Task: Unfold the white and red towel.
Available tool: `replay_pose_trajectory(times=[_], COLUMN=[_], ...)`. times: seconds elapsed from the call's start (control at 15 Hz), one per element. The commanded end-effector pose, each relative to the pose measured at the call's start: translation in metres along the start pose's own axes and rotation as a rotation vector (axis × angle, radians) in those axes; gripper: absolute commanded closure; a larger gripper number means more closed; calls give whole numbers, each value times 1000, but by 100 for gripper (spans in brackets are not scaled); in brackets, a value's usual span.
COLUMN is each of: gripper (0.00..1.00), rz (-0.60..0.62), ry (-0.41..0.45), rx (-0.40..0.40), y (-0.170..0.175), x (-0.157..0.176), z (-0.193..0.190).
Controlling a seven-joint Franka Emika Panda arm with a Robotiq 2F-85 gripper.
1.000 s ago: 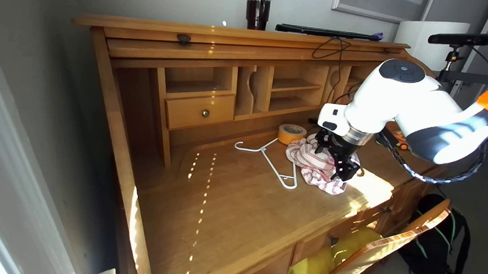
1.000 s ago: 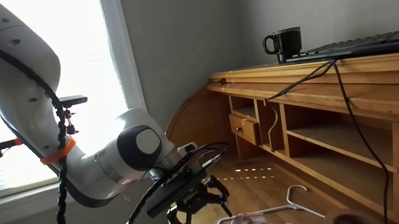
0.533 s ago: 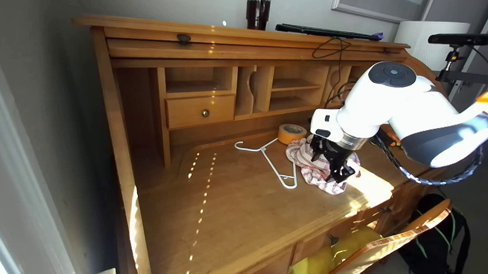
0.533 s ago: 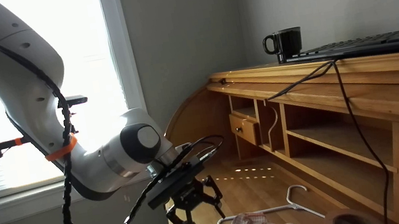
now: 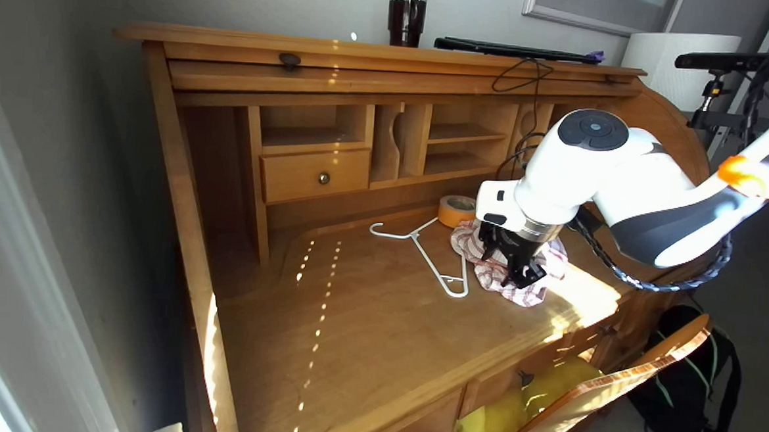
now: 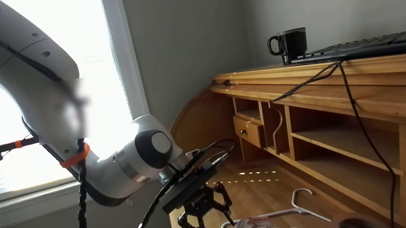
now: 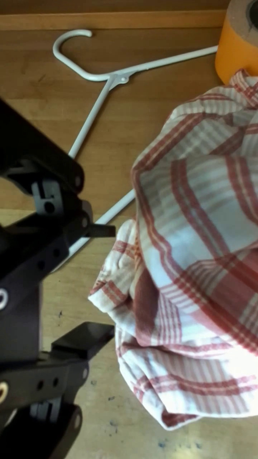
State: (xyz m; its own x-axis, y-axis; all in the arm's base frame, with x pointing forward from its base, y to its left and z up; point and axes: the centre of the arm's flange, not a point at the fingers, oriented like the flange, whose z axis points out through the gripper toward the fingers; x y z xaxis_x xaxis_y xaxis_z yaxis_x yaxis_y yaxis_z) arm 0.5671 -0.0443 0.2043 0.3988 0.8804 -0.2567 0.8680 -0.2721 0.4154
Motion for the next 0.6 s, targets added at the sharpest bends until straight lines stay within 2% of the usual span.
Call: replay_pose_trajectory(times=[0.0, 0.13, 0.4, 0.47, 0.53], gripper=[41, 48, 54, 62, 78], rz=[-55, -70, -104, -112, -119], ry=[19, 21, 25, 25, 31], rx=[22, 34, 44, 48, 53], y=[2, 1, -2, -2, -3], x=[7, 7, 6, 7, 7], z=[16, 21, 33, 36, 39])
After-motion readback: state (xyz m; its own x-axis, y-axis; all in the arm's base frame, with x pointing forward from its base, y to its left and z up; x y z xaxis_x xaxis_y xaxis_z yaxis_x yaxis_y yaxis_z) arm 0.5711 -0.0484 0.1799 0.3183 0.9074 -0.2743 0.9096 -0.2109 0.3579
